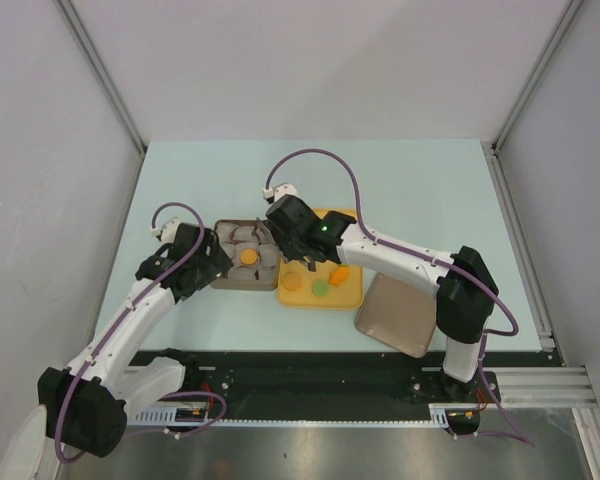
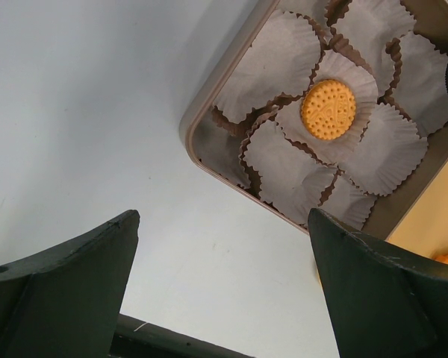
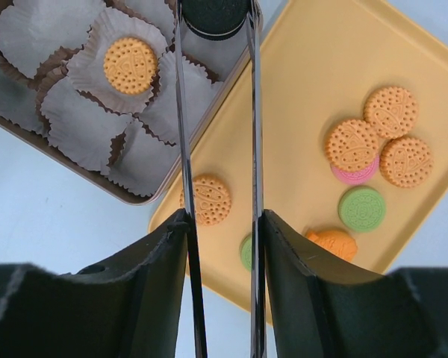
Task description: Pack the cookies
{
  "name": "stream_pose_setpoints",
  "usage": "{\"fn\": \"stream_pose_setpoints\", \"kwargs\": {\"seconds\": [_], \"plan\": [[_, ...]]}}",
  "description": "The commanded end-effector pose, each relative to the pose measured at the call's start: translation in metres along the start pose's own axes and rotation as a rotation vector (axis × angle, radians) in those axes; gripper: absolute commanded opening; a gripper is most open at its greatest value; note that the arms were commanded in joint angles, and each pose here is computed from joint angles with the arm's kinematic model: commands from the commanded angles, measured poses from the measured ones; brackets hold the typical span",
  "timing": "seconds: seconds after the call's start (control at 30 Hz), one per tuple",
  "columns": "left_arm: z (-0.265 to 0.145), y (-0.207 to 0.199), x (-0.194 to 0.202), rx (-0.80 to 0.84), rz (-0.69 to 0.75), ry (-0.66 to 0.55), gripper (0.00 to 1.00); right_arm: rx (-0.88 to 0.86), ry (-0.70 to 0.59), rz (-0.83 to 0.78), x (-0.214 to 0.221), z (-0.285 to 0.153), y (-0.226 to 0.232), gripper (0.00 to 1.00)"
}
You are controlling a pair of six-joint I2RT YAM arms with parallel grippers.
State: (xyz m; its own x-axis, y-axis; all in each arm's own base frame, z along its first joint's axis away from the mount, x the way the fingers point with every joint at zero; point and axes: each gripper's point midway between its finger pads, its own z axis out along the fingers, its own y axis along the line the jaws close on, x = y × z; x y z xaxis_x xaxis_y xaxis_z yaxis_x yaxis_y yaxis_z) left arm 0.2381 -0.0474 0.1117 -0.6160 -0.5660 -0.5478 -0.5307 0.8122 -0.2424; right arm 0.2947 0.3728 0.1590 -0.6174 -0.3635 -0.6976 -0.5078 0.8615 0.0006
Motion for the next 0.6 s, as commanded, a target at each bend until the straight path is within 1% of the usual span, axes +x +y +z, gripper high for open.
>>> {"fn": "stream_pose_setpoints", "kwargs": {"seconds": [0.0,0.57], "plan": [[0.0028,-0.0015,0.0011,0.008,0.006,-0.002,1.00,-0.007,-0.094,0.037,-0.0264,-0.0242,-0.0006,0.48],[0.0046,-0.0012,0.0021,0.007,0.006,-0.001,1.00,-0.006,-0.090,0.037,-0.0211,-0.0282,0.0026,0.48]]}}
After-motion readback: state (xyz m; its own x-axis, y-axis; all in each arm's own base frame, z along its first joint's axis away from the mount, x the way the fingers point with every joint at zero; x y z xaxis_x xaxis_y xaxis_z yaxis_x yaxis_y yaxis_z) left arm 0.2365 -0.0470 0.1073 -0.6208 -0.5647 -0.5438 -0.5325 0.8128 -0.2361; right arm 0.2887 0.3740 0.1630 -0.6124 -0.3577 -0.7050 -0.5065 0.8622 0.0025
